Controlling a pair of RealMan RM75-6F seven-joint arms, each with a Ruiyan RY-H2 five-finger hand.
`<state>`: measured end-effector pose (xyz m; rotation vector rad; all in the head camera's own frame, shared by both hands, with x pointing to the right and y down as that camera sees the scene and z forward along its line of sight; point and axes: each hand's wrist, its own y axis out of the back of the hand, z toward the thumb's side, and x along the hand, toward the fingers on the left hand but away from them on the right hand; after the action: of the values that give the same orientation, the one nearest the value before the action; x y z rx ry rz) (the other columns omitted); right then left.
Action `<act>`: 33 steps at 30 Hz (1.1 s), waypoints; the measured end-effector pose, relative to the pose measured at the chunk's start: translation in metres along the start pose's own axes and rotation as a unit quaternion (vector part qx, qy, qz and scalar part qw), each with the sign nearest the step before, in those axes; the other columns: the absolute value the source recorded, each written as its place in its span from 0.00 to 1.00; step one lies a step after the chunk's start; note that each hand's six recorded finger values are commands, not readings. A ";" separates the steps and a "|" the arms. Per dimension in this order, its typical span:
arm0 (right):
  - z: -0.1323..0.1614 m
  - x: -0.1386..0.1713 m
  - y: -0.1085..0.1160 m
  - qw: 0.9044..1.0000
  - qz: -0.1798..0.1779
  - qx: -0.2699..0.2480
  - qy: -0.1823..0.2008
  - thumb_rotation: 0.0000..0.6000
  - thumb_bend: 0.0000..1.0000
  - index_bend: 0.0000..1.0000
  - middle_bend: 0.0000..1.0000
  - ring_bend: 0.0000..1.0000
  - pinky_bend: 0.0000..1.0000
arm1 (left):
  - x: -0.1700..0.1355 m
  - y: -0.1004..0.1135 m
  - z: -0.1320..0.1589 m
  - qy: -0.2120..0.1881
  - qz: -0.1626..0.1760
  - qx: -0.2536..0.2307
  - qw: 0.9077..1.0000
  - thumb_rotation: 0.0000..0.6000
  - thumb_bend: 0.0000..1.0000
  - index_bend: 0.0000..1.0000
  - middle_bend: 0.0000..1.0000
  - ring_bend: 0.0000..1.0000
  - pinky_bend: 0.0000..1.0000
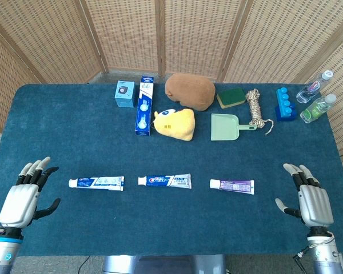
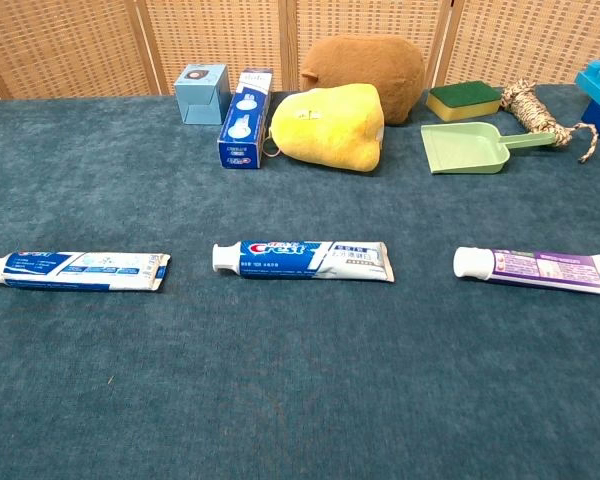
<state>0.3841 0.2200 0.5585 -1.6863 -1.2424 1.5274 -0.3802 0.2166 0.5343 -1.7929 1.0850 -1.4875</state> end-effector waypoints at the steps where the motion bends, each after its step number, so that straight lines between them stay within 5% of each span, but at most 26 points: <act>1: 0.000 0.000 0.000 1.000 0.000 0.000 0.000 1.00 0.24 0.15 0.19 0.09 0.21 | 0.000 0.000 0.000 0.000 -0.001 0.000 1.000 1.00 0.27 0.16 0.04 0.00 0.00; 18: 0.004 -0.009 -0.001 0.999 0.032 -0.008 0.013 1.00 0.27 0.23 0.25 0.14 0.21 | 0.010 0.019 0.002 -0.008 0.009 0.001 1.000 1.00 0.27 0.16 0.06 0.00 0.00; 33: 0.042 -0.030 -0.026 0.995 0.068 -0.028 0.062 1.00 0.25 0.15 0.19 0.12 0.20 | 0.029 0.016 0.030 -0.053 -0.008 -0.021 0.998 1.00 0.27 0.17 0.06 0.00 0.00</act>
<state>0.3385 0.1965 0.5854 -1.9064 -1.1373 1.4518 -0.3531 0.1818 0.5290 -1.8910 1.0584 -1.3727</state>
